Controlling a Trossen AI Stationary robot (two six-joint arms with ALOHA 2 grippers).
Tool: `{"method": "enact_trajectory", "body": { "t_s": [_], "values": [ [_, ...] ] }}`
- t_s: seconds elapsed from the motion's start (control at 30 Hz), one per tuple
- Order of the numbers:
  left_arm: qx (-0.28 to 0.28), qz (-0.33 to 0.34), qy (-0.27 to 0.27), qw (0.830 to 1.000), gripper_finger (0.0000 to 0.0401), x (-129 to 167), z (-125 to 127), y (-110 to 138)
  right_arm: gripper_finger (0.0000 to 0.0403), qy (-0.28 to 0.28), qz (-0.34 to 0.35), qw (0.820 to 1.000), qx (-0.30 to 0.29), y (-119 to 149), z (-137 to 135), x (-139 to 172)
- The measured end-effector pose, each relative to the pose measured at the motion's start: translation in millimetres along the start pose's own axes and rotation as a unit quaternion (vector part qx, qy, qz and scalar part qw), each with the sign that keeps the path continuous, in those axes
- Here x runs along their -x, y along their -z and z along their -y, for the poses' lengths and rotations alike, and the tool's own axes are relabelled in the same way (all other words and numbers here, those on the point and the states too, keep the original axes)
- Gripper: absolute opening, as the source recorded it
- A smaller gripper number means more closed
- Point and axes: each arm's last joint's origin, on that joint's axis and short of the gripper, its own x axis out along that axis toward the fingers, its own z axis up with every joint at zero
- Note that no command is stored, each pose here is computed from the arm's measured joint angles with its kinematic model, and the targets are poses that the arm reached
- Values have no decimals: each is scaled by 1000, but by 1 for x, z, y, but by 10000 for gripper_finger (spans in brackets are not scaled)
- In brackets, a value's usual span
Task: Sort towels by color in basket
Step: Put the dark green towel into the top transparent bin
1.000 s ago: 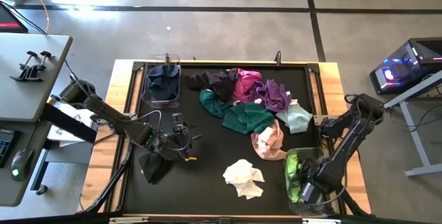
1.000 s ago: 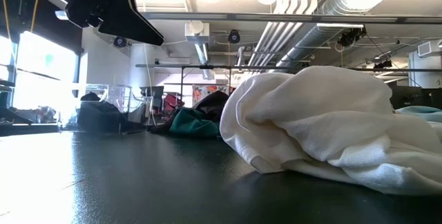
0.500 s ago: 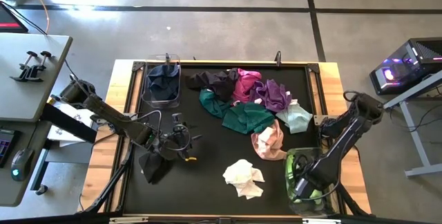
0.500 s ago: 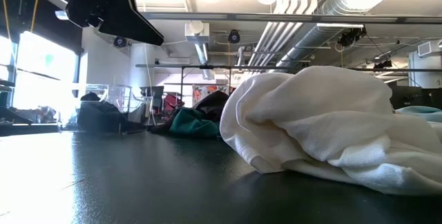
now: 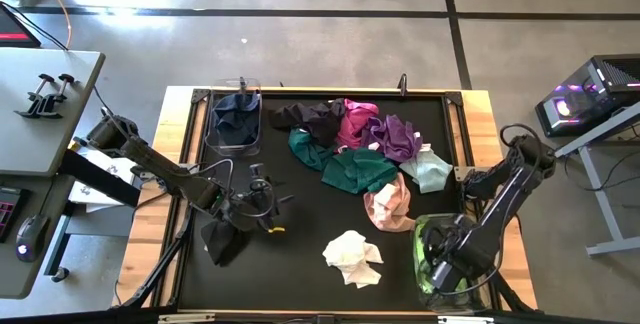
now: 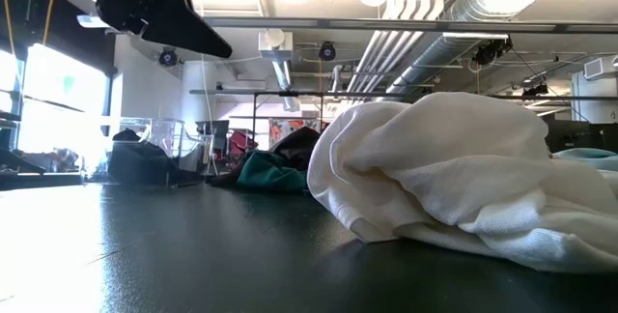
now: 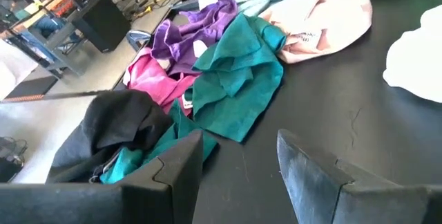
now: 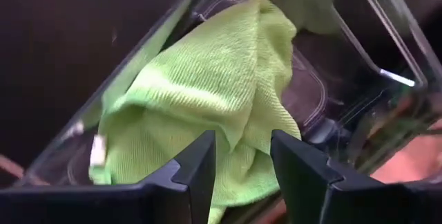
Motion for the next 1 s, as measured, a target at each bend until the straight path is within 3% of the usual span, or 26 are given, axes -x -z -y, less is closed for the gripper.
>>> {"method": "enact_trajectory", "body": {
  "t_s": [0.1, 0.17, 0.27, 0.47, 0.63, 0.8, 0.87, 1.0],
  "values": [
    [6, 6, 0, 1000, 175, 0, 0, -2, 138, -12, 26, 999, 32, -1, -2, 11],
    [8, 8, -2, 1000, 175, -1, -1, -3, 138, -27, 89, 994, 50, -5, -4, 18],
    [11, 7, -7, 1000, 175, -4, -3, -3, 138, -67, 196, 975, 80, -12, -13, 23],
    [28, 11, -19, 999, 175, -9, -9, -5, 138, -107, 308, 931, 165, -35, -32, 23],
    [33, 10, -26, 999, 175, -12, -12, -6, 138, -112, 336, 909, 222, -65, -39, 14],
    [36, 12, -26, 999, 175, -12, -12, -6, 138, -144, 297, 912, 245, -102, -34, -17],
    [35, 12, -26, 999, 175, -12, -12, -6, 138, -191, 315, 894, 255, -120, -35, -28],
    [35, 12, -26, 999, 175, -12, -12, -6, 138, -273, 401, 835, 260, -154, -32, -41]
  ]
}}
